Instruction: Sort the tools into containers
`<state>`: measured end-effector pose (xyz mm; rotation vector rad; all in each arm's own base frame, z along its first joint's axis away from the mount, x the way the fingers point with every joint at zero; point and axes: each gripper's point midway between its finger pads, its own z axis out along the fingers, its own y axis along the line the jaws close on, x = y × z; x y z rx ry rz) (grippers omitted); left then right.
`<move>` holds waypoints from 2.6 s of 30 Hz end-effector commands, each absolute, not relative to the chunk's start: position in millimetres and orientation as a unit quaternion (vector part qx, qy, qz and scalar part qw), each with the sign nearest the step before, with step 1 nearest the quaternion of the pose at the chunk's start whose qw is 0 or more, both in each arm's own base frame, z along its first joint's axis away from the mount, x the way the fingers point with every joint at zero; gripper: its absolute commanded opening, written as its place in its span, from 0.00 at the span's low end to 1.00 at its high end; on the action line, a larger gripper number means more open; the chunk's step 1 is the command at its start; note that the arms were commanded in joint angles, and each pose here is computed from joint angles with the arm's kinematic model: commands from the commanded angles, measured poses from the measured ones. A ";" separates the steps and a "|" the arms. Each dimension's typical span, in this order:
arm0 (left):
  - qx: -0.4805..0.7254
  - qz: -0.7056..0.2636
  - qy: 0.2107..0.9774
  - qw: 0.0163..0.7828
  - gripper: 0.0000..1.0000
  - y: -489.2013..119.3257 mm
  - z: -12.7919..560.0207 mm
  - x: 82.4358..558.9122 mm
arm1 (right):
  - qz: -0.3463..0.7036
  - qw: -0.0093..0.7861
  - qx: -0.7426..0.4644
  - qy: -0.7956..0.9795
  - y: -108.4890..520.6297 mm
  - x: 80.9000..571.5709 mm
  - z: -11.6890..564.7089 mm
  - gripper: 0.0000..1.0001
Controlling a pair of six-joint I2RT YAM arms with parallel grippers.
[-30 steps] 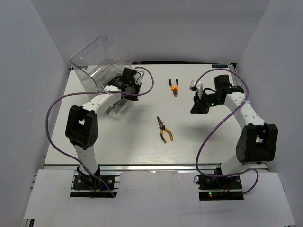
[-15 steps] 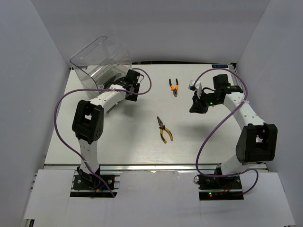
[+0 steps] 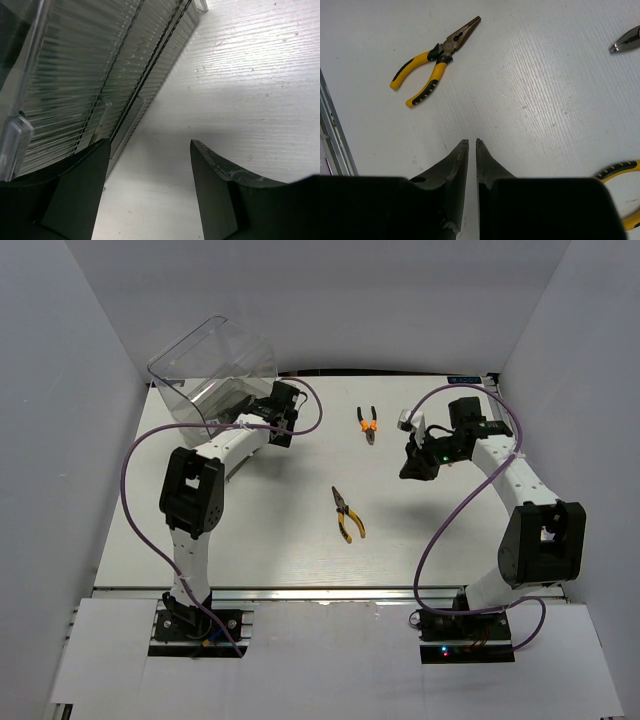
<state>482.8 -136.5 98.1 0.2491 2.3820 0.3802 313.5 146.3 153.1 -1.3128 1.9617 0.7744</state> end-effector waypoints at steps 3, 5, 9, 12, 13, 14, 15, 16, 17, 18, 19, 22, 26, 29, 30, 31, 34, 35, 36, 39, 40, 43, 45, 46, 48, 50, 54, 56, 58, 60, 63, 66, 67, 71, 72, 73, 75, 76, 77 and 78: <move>0.096 0.106 0.912 0.385 0.76 -146.1 137.9 483.2 | 0.296 0.334 -0.507 0.738 149.4 310.0 163.0 0.18; 0.100 0.077 0.911 0.393 0.73 -152.3 149.1 475.8 | 0.301 0.333 -0.506 0.737 150.4 308.1 163.9 0.18; 0.117 -0.015 0.915 0.385 0.50 -176.7 156.0 450.8 | 0.325 0.324 -0.499 0.735 158.3 303.1 160.3 0.18; 0.098 -0.038 0.916 0.387 0.19 -177.3 162.4 437.0 | 0.346 0.317 -0.493 0.733 171.1 302.4 158.1 0.19; 0.079 -0.058 0.918 0.385 0.14 -180.6 165.4 431.6 | 0.354 0.314 -0.493 0.730 177.9 302.1 158.0 0.20; 0.072 -0.065 0.921 0.379 0.10 -179.0 163.4 423.3 | 0.368 0.311 -0.487 0.728 185.2 305.6 157.8 0.20; 0.065 -0.079 0.914 0.392 0.08 -178.4 180.3 415.3 | 0.381 0.311 -0.469 0.734 192.5 311.8 159.7 0.20; 0.043 -0.104 0.914 0.391 0.08 -181.2 185.9 407.6 | 0.395 0.307 -0.464 0.731 204.6 312.8 161.1 0.20; 0.034 -0.110 0.916 0.384 0.08 -177.3 181.7 397.2 | 0.406 0.293 -0.450 0.739 212.5 318.8 152.2 0.21; 0.025 -0.126 0.906 0.403 0.09 -173.8 202.9 387.4 | 0.418 0.295 -0.427 0.746 224.5 330.7 157.9 0.21; 0.007 -0.147 0.904 0.402 0.11 -174.7 209.1 378.9 | 0.428 0.286 -0.425 0.744 241.0 331.2 157.4 0.21; -0.029 -0.177 0.888 0.424 0.33 -159.6 232.8 351.5 | 0.454 0.258 -0.393 0.757 286.0 348.6 150.1 0.26; -0.092 -0.180 0.870 0.450 0.57 -133.0 254.2 325.6 | 0.508 0.214 -0.334 0.765 348.9 372.4 133.7 0.41; -0.136 -0.173 0.853 0.473 0.66 -114.0 273.1 308.5 | 0.565 0.192 -0.274 0.754 394.2 393.1 135.6 0.52; -0.145 -0.171 0.851 0.476 0.68 -109.4 275.4 303.0 | 0.586 0.192 -0.263 0.742 408.9 399.4 144.2 0.53; -0.153 -0.176 0.841 0.489 0.70 -105.1 284.8 296.0 | 0.614 0.172 -0.218 0.739 423.1 409.9 135.5 0.54; -0.185 -0.175 0.834 0.489 0.71 -94.0 283.9 280.0 | 0.618 0.177 -0.223 0.733 458.5 427.1 124.0 0.64; -0.199 -0.175 0.833 0.485 0.71 -91.5 281.8 276.1 | 0.621 0.179 -0.229 0.728 470.2 425.1 124.5 0.66; -0.205 -0.172 0.837 0.477 0.72 -88.9 275.3 269.9 | 0.620 0.188 -0.225 0.727 477.3 430.1 121.3 0.69; -0.228 -0.189 0.822 0.486 0.73 -84.0 281.8 257.2 | 0.631 0.219 -0.210 0.714 493.6 438.2 116.5 0.73; -0.233 -0.190 0.820 0.487 0.75 -82.2 280.3 254.2 | 0.633 0.216 -0.196 0.717 496.5 440.3 107.6 0.72; -0.245 -0.199 0.808 0.497 0.78 -78.4 286.1 247.5 | 0.633 0.235 -0.173 0.718 502.0 452.6 94.1 0.69; -0.245 -0.203 0.808 0.495 0.78 -79.7 286.5 246.9 | 0.636 0.245 -0.150 0.716 504.8 460.5 87.1 0.66; -0.244 -0.205 0.808 0.495 0.78 -80.4 287.1 247.2 | 0.638 0.249 -0.143 0.714 505.9 464.0 88.2 0.64; -0.246 -0.206 0.810 0.490 0.78 -82.2 285.3 248.2 | 0.639 0.253 -0.114 0.718 509.1 470.4 82.7 0.61; -0.251 -0.207 0.812 0.485 0.78 -82.7 282.6 248.6 | 0.635 0.263 -0.091 0.721 511.5 477.8 79.6 0.59; -0.252 -0.206 0.817 0.476 0.78 -85.5 277.2 251.2 | 0.636 0.258 -0.033 0.727 514.8 488.5 73.7 0.52; -0.250 -0.200 0.823 0.469 0.78 -86.1 271.8 252.7 | 0.637 0.257 -0.016 0.727 518.1 490.9 72.4 0.50; -0.250 -0.198 0.825 0.466 0.79 -86.9 268.5 254.1 | 0.644 0.258 -0.018 0.720 521.3 489.1 75.9 0.50; -0.250 -0.196 0.828 0.461 0.79 -87.5 265.0 254.7 | 0.650 0.257 -0.018 0.715 523.2 487.1 79.4 0.49; -0.251 -0.192 0.832 0.456 0.79 -88.2 259.9 256.6 | 0.658 0.258 -0.020 0.707 525.0 485.3 86.3 0.49; -0.251 -0.189 0.834 0.454 0.80 -87.9 256.8 257.2 | 0.663 0.262 -0.026 0.701 525.4 484.5 90.2 0.48; -0.251 -0.189 0.834 0.454 0.80 -88.0 256.4 257.7 | 0.664 0.260 -0.027 0.701 524.8 482.8 88.2 0.48; -0.251 -0.187 0.835 0.453 0.81 -87.8 254.3 258.0 | 0.676 0.261 -0.048 0.688 521.9 473.2 94.7 0.47; -0.252 -0.187 0.835 0.452 0.81 -87.8 253.5 257.7 | 0.679 0.265 -0.053 0.683 522.7 471.9 97.5 0.47; -0.252 -0.186 0.836 0.451 0.81 -87.9 251.4 257.8 | 0.680 0.266 -0.059 0.680 522.1 471.2 98.7 0.46; -0.253 -0.189 0.835 0.451 0.81 -88.3 251.6 257.1 | 0.682 0.272 -0.067 0.676 522.2 470.7 101.3 0.45; -0.253 -0.189 0.835 0.451 0.81 -88.3 251.3 257.3 | 0.680 0.272 -0.064 0.678 523.6 470.6 99.6 0.46; -0.252 -0.189 0.835 0.451 0.81 -88.4 251.2 257.7 | 0.680 0.274 -0.063 0.678 524.2 472.2 100.9 0.46; -0.253 -0.189 0.834 0.452 0.81 -88.4 251.6 257.5 | 0.676 0.271 -0.058 0.683 524.4 473.4 97.2 0.46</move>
